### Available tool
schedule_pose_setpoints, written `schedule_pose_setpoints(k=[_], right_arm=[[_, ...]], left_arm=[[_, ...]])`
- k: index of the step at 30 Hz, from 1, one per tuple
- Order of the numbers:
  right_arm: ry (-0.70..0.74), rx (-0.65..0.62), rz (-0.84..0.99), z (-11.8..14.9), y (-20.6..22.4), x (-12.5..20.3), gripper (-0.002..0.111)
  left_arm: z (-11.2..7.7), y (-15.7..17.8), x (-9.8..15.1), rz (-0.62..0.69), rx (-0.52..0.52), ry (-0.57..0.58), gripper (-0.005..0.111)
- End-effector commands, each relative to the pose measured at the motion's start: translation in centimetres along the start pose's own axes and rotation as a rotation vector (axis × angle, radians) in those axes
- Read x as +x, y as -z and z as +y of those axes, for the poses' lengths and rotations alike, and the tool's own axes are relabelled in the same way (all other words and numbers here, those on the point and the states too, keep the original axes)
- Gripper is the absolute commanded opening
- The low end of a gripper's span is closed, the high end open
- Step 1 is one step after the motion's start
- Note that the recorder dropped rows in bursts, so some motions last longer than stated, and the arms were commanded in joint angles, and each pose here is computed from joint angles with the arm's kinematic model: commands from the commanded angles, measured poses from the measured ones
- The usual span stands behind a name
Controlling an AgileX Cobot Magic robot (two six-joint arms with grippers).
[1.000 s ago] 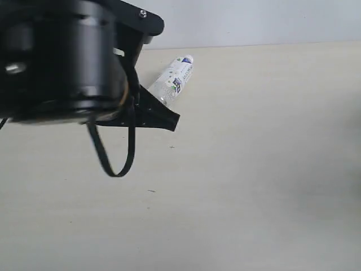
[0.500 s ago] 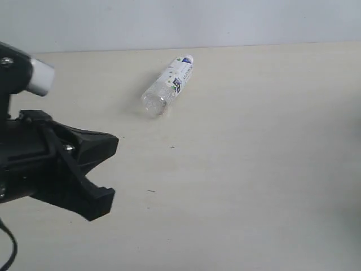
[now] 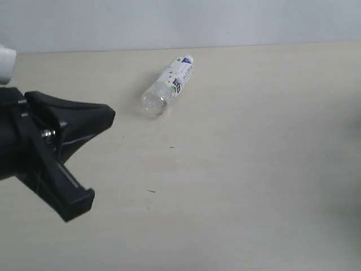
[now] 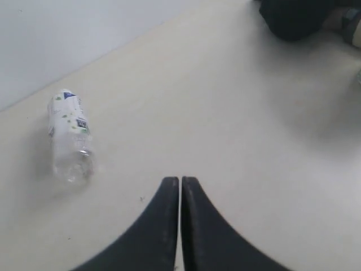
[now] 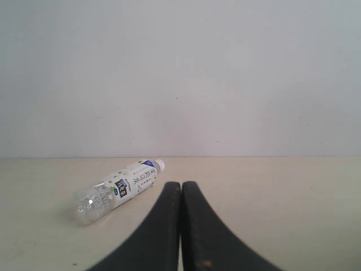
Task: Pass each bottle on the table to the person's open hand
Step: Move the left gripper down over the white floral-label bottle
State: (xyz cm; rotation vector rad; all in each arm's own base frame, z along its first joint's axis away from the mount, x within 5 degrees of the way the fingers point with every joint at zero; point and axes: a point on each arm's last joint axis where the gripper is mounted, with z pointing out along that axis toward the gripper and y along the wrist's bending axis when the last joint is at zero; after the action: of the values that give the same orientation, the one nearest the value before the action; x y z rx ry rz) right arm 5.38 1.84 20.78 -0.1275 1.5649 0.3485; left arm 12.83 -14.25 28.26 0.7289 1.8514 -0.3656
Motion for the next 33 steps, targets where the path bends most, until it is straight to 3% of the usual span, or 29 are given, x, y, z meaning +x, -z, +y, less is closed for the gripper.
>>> schedule_pose_setpoints(k=[1,5,8,12,15,19,28,33], right_arm=[[0.011,0.005,-0.007,-0.1,0.0,0.1,0.000],[0.011,0.005,-0.007,-0.1,0.0,0.1,0.000],[0.011,0.005,-0.007,-0.1,0.0,0.1,0.000],[0.011,0.005,-0.007,-0.1,0.0,0.1,0.000],[0.011,0.005,-0.007,-0.1,0.0,0.1,0.000],[0.011,0.005,-0.007,-0.1,0.0,0.1,0.000],[0.011,0.005,-0.007,-0.1,0.0,0.1,0.000],[0.011,0.007,-0.012,-0.1,0.0,0.0,0.000]], left_arm=[[1.1,-0.9,-1.5,0.036,-0.164,-0.012,0.004],[0.8,-1.7,-1.7,0.050,-0.158,-0.021,0.004],[0.3,-1.8,-1.8,0.030,-0.099,0.040,0.004],[0.3,-1.8,-1.8,0.030,-0.099,0.065,0.004],[0.5,-1.9,-2.0,0.037,-0.135,0.069,0.004],[1.0,-3.0,-3.0,0.074,-0.233,-0.008,0.004],[2.0,-7.8,-5.1,0.331,-0.442,-0.285,0.003],[4.2,-11.8,-5.6,0.537,-0.384,-0.241,0.000]])
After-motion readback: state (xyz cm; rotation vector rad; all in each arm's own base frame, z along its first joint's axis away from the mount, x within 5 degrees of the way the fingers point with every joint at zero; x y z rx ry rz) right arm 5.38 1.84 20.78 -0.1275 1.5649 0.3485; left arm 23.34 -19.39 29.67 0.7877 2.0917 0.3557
